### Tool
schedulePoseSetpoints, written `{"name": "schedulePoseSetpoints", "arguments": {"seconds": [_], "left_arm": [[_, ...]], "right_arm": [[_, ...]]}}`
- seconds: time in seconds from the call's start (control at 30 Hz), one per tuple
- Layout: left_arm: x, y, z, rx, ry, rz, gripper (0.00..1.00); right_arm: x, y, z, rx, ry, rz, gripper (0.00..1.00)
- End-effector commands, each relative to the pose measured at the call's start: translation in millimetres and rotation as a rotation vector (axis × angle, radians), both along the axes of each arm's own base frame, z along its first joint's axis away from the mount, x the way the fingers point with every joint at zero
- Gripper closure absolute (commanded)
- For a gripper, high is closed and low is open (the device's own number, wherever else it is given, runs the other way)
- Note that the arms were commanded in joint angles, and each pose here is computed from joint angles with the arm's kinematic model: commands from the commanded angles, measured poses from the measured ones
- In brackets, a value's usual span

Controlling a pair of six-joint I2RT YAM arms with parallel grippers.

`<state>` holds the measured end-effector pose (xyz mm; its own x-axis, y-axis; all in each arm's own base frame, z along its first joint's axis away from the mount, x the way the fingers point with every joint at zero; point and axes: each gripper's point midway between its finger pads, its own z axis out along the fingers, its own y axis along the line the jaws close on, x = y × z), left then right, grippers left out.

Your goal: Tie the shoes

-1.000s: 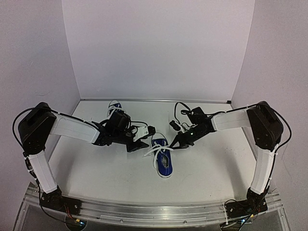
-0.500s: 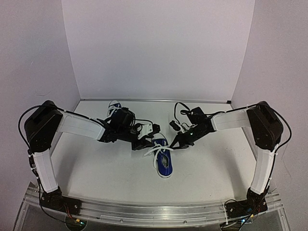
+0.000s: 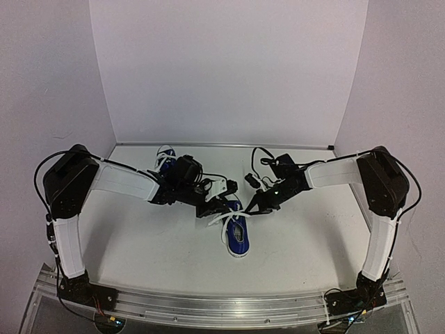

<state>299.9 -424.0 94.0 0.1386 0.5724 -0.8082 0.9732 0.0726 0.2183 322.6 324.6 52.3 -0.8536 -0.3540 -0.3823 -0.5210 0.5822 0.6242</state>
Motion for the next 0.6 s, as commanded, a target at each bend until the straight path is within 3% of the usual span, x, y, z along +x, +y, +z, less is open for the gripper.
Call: {"name": "schedulePoseSetpoints", "arguments": {"seconds": [0.0,0.2,0.4,0.57], "left_arm": [[4.8,-8.9,4.7,0.002,-0.003,-0.015,0.72],[-1.9,-5.7,-7.3,0.038,0.032,-0.036,0.66],[-6.5,4.1,-27.1,0.105,0.078,-0.02,0.67],[-7.8,7.6,-36.1,0.122,0.1,-0.003,0.75]], "right_arm": [[9.0,4.4,22.8,0.019,-0.054,-0.008,1.0],[7.8,3.2,20.1,0.012,-0.051,-0.008,1.0],[3.9,0.6,10.4,-0.008,-0.025,-0.007,1.0],[-10.6,4.1,0.1,-0.007,0.013,0.036,1.0]]}}
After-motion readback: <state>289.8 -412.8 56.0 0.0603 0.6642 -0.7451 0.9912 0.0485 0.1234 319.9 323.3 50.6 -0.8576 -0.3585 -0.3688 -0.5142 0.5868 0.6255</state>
